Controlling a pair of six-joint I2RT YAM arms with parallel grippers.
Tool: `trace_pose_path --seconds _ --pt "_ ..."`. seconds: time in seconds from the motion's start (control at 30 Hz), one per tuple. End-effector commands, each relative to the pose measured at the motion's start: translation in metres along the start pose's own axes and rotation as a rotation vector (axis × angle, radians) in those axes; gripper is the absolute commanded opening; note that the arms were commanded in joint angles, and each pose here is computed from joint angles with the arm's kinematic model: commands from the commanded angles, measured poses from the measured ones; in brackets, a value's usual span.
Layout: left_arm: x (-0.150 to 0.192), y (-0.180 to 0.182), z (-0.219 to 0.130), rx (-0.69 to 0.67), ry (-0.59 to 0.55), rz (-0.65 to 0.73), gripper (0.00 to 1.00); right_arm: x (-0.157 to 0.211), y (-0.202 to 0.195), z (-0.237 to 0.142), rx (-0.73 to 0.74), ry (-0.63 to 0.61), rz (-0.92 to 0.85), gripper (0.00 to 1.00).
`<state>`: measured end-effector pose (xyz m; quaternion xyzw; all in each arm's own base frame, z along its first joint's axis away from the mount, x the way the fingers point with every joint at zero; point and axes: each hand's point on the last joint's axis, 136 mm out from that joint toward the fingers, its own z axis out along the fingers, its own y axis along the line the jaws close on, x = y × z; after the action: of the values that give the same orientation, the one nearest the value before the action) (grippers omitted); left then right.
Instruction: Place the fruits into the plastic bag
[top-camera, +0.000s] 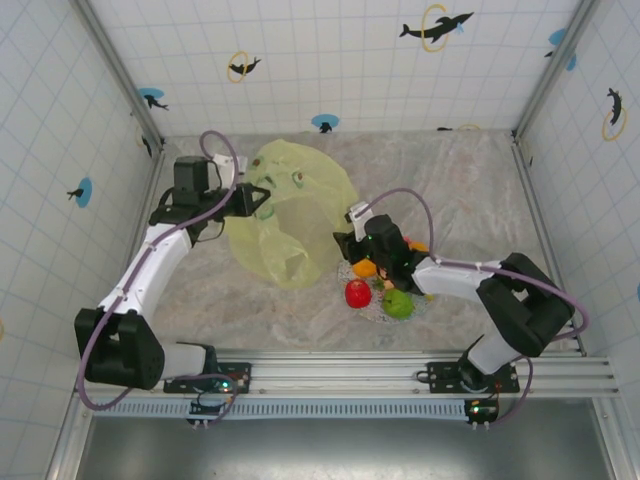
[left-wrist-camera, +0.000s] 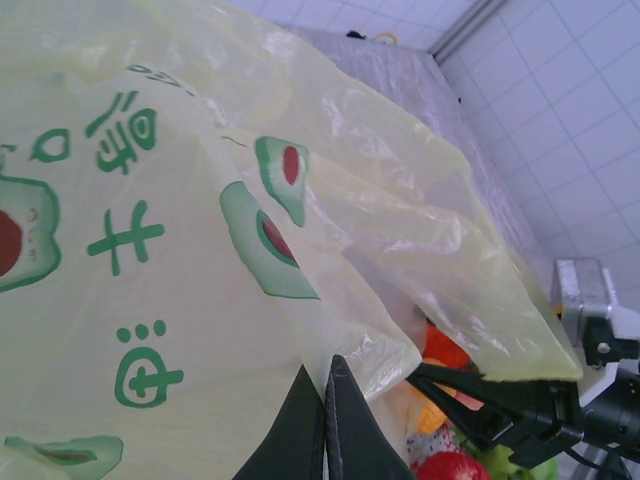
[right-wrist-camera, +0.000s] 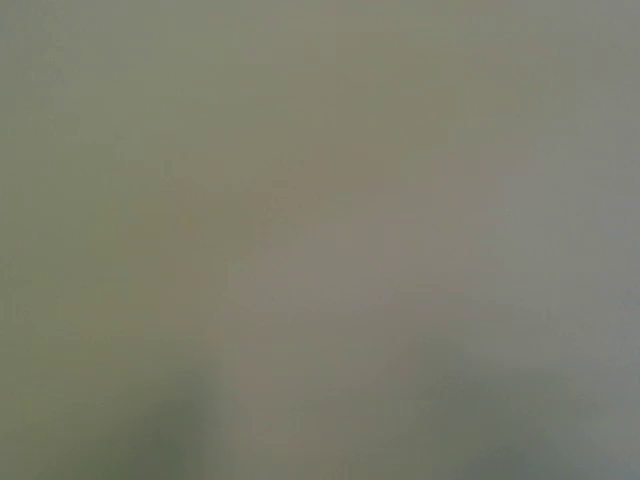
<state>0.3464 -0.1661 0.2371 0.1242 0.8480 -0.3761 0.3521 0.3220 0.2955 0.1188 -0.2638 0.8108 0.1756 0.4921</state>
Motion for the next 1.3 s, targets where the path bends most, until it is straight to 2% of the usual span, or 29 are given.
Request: trace_pose_path --seconds 0.0,0.1,0.23,0.33,0.47,0.6,0.77,0.87,1.0,1.1,1.27 --pt "0.006 -0.006 0.004 0.057 0.015 0.025 0.0 -0.01 -0.02 -0.007 0.158 -0.01 -0.216 0.7" --pt "0.012 -0.002 0.006 0.047 0.026 0.021 0.0 -0.017 -0.029 -0.011 0.242 -0.022 -0.263 0.76" --pt "0.018 0.001 0.007 0.04 0.037 0.025 0.0 -0.032 -0.041 -0.018 0.318 -0.064 -0.257 0.77" --pt "0.022 0.003 0.007 0.035 0.042 0.042 0.0 -0.048 -0.041 -0.021 0.309 -0.103 -0.207 0.77" --pt "0.037 0.015 0.011 0.002 0.075 0.044 0.0 -0.067 -0.041 -0.023 0.206 -0.176 0.025 0.73" --pt "0.044 0.019 0.014 -0.005 0.094 0.054 0.0 -0.081 -0.045 -0.025 0.054 -0.252 0.312 0.65" --pt "0.048 0.019 0.015 0.004 0.105 0.059 0.0 -0.088 -0.055 -0.02 -0.052 -0.264 0.515 0.56" --pt "0.047 0.02 0.016 0.004 0.098 0.041 0.0 -0.081 -0.051 -0.017 -0.122 -0.206 0.537 0.58" --pt "0.043 0.023 0.021 0.006 0.057 -0.055 0.0 -0.052 -0.029 -0.02 -0.209 -0.041 0.468 0.7" --pt "0.043 0.023 0.025 0.023 0.047 -0.137 0.0 -0.024 -0.023 -0.032 -0.199 0.066 0.429 0.76" --pt "0.042 0.026 0.027 0.022 0.034 -0.194 0.0 0.022 -0.026 -0.059 -0.128 0.216 0.418 0.82"
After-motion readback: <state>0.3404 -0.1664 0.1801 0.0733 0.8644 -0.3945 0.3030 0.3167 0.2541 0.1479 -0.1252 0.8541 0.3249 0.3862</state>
